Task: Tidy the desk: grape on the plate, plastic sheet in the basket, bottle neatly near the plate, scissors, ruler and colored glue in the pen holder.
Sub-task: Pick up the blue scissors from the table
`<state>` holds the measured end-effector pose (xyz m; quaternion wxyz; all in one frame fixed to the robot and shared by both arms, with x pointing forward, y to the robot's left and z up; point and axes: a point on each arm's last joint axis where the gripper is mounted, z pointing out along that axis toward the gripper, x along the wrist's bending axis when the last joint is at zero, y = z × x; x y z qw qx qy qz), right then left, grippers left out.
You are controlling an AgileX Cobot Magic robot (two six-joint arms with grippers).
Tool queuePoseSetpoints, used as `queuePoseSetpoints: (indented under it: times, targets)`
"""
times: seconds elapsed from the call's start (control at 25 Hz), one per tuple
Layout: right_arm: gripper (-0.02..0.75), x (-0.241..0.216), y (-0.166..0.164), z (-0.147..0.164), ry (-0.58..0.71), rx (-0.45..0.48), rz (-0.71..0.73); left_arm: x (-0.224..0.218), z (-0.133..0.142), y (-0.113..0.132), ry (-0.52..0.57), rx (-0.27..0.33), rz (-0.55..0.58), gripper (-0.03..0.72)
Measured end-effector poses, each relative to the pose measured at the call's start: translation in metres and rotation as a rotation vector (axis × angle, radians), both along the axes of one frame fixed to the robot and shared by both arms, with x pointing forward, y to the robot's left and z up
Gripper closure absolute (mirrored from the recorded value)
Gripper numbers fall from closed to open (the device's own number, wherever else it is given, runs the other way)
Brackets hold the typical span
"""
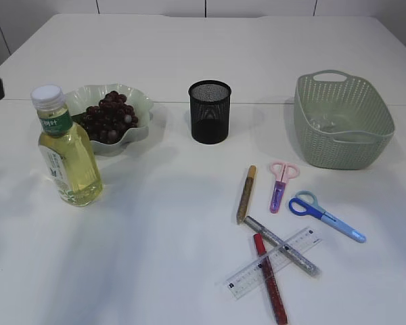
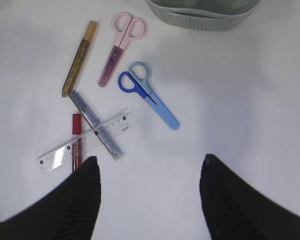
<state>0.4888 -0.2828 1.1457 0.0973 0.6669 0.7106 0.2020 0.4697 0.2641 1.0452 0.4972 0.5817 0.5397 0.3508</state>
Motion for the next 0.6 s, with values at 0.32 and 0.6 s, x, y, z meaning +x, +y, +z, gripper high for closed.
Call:
queuePoseSetpoints:
  times: [0.32, 0.6]
  targets:
    - [0.247, 0.000, 0.000, 0.000, -0.001, -0.002, 0.004, -0.049, 0.009, 0.021, 0.380, 0.007, 0.193, 0.254]
    - [0.247, 0.000, 0.002, 0.000, -0.001, 0.019, 0.007, -0.069, 0.017, 0.009, 0.685, -0.023, 0.070, 0.310]
